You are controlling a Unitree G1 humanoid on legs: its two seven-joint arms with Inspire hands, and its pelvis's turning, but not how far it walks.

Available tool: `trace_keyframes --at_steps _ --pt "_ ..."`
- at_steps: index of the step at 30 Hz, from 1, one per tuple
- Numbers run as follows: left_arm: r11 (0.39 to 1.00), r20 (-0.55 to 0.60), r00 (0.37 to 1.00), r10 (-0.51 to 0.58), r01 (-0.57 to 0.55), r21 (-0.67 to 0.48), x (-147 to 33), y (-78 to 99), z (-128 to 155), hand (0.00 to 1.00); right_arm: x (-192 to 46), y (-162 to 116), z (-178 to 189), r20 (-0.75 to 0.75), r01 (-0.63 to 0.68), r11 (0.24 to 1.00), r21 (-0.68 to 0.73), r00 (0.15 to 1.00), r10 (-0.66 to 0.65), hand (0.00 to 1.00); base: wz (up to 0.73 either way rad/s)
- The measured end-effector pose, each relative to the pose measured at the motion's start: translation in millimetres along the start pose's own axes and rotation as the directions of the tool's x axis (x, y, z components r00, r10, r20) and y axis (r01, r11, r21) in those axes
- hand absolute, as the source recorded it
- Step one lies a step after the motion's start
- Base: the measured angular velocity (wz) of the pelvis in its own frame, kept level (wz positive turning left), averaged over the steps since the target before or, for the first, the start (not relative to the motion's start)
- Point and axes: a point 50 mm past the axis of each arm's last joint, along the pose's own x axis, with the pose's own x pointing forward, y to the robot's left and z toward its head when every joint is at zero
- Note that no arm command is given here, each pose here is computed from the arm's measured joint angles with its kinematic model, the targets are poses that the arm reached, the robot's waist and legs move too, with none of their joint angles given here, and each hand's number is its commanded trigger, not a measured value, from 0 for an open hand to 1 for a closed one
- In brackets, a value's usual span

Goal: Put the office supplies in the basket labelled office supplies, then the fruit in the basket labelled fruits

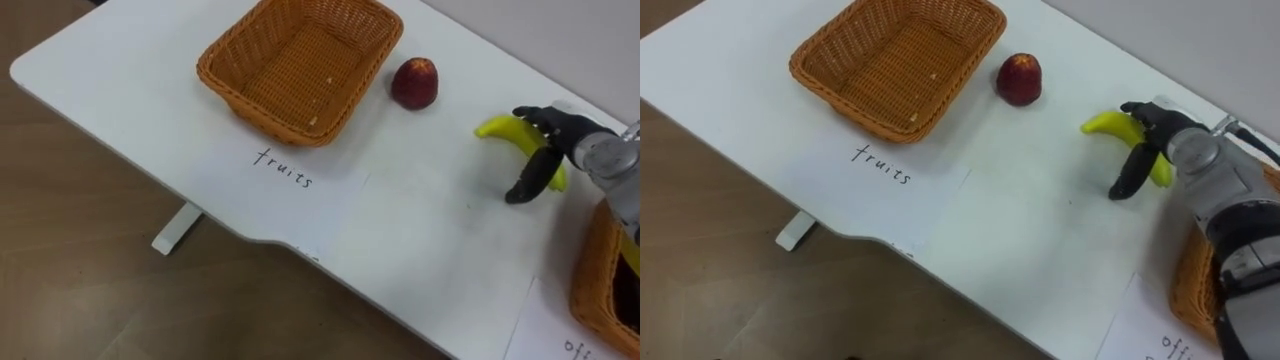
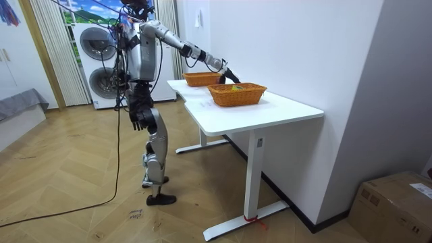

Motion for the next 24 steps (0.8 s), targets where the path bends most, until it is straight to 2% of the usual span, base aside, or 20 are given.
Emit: trace_keyframes --at_steps 4,9,24 --pt "1.0 -0.002 1.0 -0.004 0.004 0.0 -0.1 -0.2 -0.8 0.0 -0.6 -0.7 -1.4 -0.001 -0.02 1.0 0.01 1.0 0.02 1.0 0.0" --pt "1.0 -0.009 1.0 -0.021 0.021 0.001 0.1 -1.1 -2.2 0.0 -1.0 -4.4 -1.3 0.006 0.027 1.0 0.011 1.0 -0.027 1.0 0.0" --pt "1.0 -0.015 1.0 -0.023 0.023 0.003 0.0 -1.6 -3.8 0.0 -0.9 -3.9 -2.3 0.004 0.037 0.999 0.009 0.999 -0.037 1.0 0.0"
